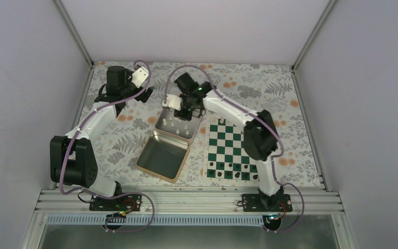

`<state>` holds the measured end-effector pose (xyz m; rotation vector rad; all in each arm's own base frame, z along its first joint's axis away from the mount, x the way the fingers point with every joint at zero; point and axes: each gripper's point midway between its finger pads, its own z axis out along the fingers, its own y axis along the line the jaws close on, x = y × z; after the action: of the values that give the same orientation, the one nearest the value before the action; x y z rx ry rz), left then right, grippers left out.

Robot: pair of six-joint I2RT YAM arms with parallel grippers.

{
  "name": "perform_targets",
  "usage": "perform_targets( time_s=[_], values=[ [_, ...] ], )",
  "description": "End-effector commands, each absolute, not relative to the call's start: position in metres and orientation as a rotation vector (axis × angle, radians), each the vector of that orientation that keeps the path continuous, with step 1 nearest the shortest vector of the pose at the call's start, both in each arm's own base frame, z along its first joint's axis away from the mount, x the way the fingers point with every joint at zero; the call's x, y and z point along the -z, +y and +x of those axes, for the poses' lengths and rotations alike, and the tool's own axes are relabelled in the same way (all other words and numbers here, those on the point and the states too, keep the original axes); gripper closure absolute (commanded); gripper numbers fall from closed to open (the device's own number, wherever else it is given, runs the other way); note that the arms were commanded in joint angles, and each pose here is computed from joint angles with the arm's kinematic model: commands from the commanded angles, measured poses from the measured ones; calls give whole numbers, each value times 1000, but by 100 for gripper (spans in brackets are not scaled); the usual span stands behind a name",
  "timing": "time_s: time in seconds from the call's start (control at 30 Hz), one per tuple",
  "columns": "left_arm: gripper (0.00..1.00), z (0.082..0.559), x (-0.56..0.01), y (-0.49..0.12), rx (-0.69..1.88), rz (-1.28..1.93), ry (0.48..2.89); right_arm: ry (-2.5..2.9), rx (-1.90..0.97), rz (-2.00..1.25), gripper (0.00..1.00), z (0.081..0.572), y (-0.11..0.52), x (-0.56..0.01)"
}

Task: Set up the chess pieces on the board
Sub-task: Pick up the chess piece from the storage box, then place the chess piece on the chessboard.

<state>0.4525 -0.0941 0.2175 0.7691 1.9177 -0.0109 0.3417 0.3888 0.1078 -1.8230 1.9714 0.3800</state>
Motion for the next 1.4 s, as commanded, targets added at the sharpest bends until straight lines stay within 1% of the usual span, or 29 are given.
perform_targets(
  time_s=[0.0,0.13,0.33,0.4,0.43,0.57,0.7,0.93,1.37],
  values=[
    [0,453,-228,-99,17,780,1883,1963,-261,-1619,94,370,342,-180],
    [0,453,-228,-99,16,779,1883,2043,-187,-1454,93,394,279,-199],
    [0,453,-226,-101,26,783,1885,2202,-74,-1176,93,420,151,-194],
    [0,453,-226,-101,29,784,1885,2264,-69,-1111,93,420,112,-180],
    [0,453,-226,-102,31,786,1885,2271,-52,-1071,93,418,94,-182],
    [0,454,-223,-105,35,795,1888,2353,-27,-993,93,407,46,-154],
    [0,454,-222,-108,35,802,1889,2428,-21,-948,92,398,18,-125],
    [0,453,-220,-109,37,806,1895,2511,-11,-924,92,381,-4,-90],
    [0,454,-217,-115,38,821,1899,2565,-33,-909,90,369,-18,-69]
  ],
)
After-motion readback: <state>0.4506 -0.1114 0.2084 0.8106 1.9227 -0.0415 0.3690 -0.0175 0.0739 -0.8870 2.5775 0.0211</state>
